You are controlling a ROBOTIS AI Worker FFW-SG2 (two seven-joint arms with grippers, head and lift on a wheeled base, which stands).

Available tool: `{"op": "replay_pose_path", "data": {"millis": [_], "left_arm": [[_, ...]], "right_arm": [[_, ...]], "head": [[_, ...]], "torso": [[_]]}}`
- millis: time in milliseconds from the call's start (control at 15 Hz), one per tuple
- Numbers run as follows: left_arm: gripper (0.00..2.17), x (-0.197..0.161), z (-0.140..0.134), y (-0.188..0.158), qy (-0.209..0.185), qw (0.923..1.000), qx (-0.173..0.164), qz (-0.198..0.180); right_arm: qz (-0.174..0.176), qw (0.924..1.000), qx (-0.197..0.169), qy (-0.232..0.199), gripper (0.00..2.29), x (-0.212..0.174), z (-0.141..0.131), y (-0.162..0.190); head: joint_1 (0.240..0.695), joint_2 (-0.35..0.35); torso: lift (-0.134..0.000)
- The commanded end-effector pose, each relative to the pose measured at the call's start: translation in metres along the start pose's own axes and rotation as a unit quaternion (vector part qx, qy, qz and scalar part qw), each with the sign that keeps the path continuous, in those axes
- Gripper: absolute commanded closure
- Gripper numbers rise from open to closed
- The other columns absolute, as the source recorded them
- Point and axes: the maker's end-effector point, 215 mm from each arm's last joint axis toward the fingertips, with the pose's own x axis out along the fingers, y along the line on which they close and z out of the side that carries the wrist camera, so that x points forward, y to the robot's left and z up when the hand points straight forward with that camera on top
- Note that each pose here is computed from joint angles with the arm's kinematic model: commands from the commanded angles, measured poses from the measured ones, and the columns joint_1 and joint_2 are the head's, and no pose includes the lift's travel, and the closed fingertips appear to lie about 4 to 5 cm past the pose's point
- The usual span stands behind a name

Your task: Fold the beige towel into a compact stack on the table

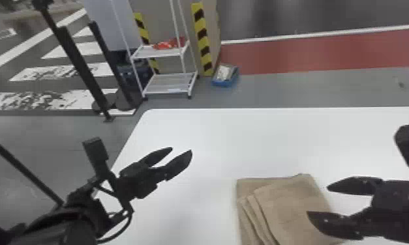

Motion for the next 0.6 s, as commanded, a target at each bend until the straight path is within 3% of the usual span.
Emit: {"op": "replay_pose_path", "data": {"millis": [0, 133, 467, 533], "left_arm": [[0.09, 0.002, -0.002, -0.001, 0.003, 1.0, 0.002, 0.0], [0.09, 0.001, -0.001, 0.0, 0.004, 1.0, 0.004, 0.002], [0.09, -0.003, -0.005, 0.005, 0.007, 0.9999, 0.003, 0.009], [0.09, -0.003, -0.005, 0.006, 0.007, 0.9999, 0.004, 0.009]], "right_arm": [[-0.037, 0.9945, -0.088, 0.045, 0.13, 0.0, -0.008, -0.007], [-0.058, 0.984, -0.149, 0.079, 0.13, 0.002, -0.011, -0.008], [-0.09, 0.9553, -0.242, 0.143, 0.13, -0.007, -0.027, -0.013], [-0.091, 0.9454, -0.271, 0.156, 0.13, -0.009, -0.031, -0.013]], "head": [[0.695, 0.244], [0.695, 0.232], [0.695, 0.228], [0.695, 0.226]], "torso": [[-0.124], [-0.124], [-0.124], [-0.124]]}}
